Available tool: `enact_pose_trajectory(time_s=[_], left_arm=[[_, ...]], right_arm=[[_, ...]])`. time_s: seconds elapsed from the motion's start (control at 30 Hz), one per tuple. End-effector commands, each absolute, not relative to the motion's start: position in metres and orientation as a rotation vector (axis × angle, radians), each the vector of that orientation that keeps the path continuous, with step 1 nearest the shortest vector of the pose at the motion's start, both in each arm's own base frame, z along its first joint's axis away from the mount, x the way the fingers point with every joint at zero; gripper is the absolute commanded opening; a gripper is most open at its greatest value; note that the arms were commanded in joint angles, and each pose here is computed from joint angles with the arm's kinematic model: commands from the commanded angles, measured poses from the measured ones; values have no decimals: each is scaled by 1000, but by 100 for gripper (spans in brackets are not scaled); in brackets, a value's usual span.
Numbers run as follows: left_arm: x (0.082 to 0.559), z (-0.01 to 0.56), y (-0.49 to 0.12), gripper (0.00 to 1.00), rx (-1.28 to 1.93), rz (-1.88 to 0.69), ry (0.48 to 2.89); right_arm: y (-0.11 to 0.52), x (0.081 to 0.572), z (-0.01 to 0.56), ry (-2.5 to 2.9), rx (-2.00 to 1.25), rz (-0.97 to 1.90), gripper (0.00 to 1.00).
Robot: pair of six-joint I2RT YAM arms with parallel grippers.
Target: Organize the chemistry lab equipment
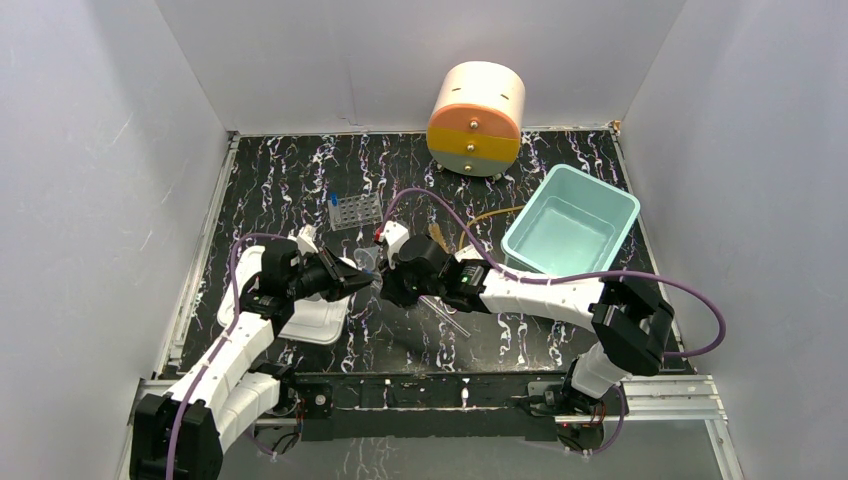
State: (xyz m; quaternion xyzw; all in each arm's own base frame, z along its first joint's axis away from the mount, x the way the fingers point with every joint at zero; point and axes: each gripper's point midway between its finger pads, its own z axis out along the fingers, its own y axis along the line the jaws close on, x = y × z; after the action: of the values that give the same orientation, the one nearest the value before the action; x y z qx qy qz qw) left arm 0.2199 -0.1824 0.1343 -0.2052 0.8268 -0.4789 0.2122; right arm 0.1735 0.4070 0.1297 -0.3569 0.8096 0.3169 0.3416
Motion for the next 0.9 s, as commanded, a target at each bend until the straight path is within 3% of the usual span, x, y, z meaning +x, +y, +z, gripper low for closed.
enact_pose_trajectory(time_s=[0.0,0.1,0.27,0.33,0.63,0.87], left_arm=[[222,156,-189,0,-495,-1402,2249],[222,158,-188,0,-481,-1396,2244],[232,155,-173,0,-499,-1208,2267],[242,159,-160,0,-512,-1086,2253],[310,216,-84,0,-459,-456,2044],[360,217,-70,0,-347,-281,1950]], right_arm=[[424,181,159,2028,-890,891,22],[424,182,159,2037,-876,891,25],[418,187,158,2090,-815,879,56],[413,188,162,2101,-797,874,61],[365,212,182,2151,-593,811,66],[328,239,188,2162,-470,759,66]])
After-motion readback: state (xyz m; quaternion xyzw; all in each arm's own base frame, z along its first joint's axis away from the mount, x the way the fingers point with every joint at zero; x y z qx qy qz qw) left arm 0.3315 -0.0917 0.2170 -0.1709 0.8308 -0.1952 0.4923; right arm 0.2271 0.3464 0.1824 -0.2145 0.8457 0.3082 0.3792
